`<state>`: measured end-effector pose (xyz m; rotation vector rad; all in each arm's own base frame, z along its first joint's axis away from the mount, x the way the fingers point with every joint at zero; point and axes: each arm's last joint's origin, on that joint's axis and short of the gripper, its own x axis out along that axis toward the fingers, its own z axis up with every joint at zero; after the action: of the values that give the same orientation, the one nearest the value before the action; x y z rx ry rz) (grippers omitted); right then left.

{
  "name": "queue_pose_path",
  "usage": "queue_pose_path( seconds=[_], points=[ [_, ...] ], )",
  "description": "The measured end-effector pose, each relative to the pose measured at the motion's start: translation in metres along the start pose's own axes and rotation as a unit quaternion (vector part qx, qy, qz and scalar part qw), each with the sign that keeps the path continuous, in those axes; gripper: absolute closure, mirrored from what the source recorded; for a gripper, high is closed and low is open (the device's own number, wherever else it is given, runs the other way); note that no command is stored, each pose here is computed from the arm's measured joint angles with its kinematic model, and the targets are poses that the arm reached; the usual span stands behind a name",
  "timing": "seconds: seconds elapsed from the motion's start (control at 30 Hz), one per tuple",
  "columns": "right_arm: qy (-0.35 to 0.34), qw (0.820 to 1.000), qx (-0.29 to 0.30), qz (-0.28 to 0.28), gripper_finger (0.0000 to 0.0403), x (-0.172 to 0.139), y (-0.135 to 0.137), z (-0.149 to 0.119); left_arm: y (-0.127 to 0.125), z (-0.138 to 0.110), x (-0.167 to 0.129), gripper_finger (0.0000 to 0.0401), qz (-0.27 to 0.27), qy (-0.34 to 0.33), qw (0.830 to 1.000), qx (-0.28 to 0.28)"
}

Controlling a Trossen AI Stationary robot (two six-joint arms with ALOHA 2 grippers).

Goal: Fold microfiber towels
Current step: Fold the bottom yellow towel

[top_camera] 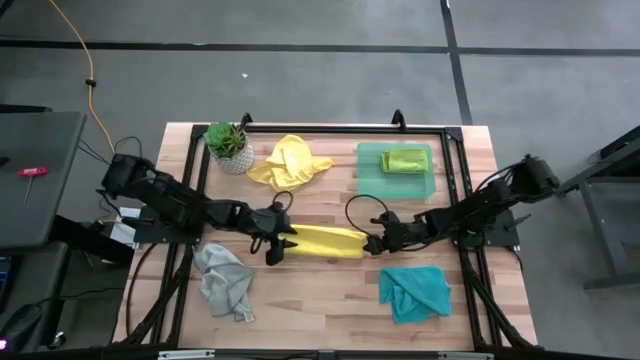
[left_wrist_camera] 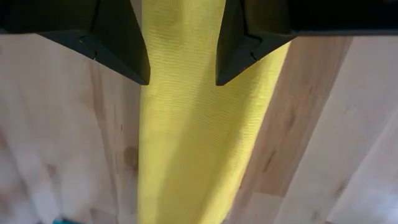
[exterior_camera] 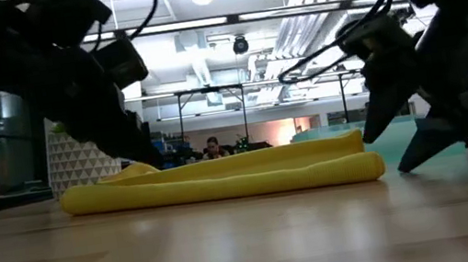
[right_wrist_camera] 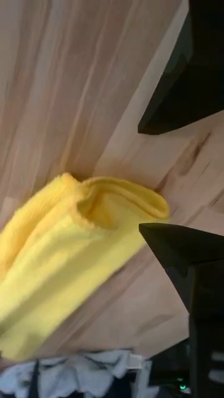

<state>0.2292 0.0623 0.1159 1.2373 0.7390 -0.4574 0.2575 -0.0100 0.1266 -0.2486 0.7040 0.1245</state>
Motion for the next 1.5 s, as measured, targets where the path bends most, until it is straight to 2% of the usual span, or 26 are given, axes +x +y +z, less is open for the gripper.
queue_pose_path(
  seconds=[0.13,0.37,0.57,0.87,0.97,1.03,1.23,1.4,1.5],
  points=[
    [-0.017,1.000,0.025,0.006,0.0163,0.010,-0.001,-0.001,-0.001,-0.001,0.014,0.0226,0.006,0.019,1.000,0.009],
    [-0.034,0.997,0.061,0.015,0.0163,0.013,0.000,0.000,-0.003,-0.004,0.034,0.0226,0.012,0.043,0.999,-0.031],
    [-0.043,0.995,0.092,-0.002,0.0163,0.014,-0.004,0.002,-0.008,-0.001,0.042,0.0226,0.013,0.043,0.998,-0.034],
    [-0.039,0.997,0.070,-0.006,0.0169,0.015,-0.005,0.002,-0.010,0.007,0.044,0.0227,0.025,0.035,0.998,-0.036],
    [-0.041,0.997,0.067,-0.008,0.0197,0.015,-0.006,0.002,-0.010,0.008,0.044,0.0227,0.026,0.033,0.998,-0.046],
    [-0.043,0.997,0.062,-0.009,0.0231,0.015,-0.006,0.002,-0.010,0.008,0.044,0.0226,0.026,0.032,0.998,-0.050],
    [-0.044,0.999,0.017,-0.017,0.0379,0.014,-0.008,0.003,-0.009,0.007,0.044,0.0227,0.029,0.037,0.998,-0.045],
    [-0.037,0.999,-0.005,-0.026,0.0395,0.005,-0.007,0.004,-0.010,0.009,0.044,0.0227,0.024,0.027,0.998,-0.048],
    [-0.027,0.999,-0.014,-0.034,0.0398,-0.007,-0.005,0.005,-0.012,0.017,0.045,0.0227,-0.002,0.025,0.998,-0.050]
  ],
)
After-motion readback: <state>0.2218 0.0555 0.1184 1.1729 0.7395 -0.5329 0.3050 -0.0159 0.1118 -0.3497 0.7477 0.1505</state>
